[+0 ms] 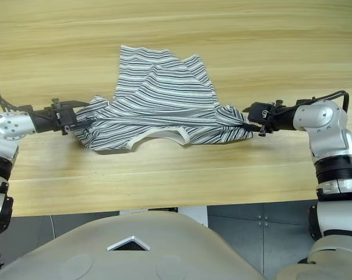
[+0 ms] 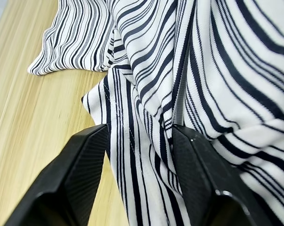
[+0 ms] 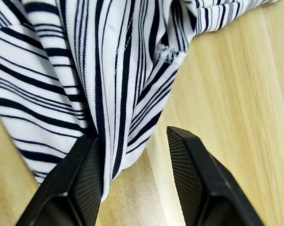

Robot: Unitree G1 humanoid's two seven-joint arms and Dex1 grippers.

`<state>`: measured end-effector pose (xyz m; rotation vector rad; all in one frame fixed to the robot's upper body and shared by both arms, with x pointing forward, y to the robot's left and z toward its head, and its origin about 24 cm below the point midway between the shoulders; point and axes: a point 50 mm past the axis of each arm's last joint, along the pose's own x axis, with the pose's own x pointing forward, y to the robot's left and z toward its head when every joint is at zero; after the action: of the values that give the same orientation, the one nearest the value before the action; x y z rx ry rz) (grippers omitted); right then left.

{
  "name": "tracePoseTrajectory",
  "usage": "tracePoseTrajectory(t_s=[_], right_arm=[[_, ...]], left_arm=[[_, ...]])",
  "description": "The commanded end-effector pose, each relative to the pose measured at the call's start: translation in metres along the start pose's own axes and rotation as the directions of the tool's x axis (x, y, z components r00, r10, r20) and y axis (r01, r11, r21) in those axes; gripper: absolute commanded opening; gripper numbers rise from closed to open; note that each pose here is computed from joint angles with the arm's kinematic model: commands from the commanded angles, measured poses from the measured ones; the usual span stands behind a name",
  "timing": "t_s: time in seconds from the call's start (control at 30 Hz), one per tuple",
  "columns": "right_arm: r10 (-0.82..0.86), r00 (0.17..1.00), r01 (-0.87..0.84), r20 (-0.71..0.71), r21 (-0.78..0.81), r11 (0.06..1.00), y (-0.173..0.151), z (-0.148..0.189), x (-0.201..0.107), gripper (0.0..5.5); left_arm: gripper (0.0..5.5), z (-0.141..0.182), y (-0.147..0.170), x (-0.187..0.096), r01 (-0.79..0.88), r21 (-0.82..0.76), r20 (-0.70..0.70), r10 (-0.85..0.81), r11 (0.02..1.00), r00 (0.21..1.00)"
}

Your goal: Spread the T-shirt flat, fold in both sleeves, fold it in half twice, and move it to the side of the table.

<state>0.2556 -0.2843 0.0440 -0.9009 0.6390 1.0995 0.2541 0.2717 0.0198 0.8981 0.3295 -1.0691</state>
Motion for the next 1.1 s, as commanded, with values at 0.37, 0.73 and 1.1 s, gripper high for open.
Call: tracePoseTrajectory(t_s=[0.37, 0.73, 1.1], right_arm=[[-0.051, 0.874, 0.038, 0.483, 0.036, 0.999, 0.011, 0.063, 0.021, 2.17], [0.13, 0.783, -0.153, 0.609, -0.014, 0.988, 0.042, 0.095, 0.009, 2.17], [0.097, 0.77, -0.11, 0.63, -0.019, 0.994, 0.059, 0.114, 0.046, 2.17]], left_arm=[[2.46, 0.057, -0.034, -0.019, 0.223, 0.147, 0.109, -0.24, 0.964, 0.965], [2.46, 0.082, 0.022, -0.041, 0.027, 0.27, 0.067, -0.046, 0.962, 0.997], [2.46, 0.089, -0.01, 0.01, 0.109, 0.246, 0.16, -0.152, 0.963, 0.975]])
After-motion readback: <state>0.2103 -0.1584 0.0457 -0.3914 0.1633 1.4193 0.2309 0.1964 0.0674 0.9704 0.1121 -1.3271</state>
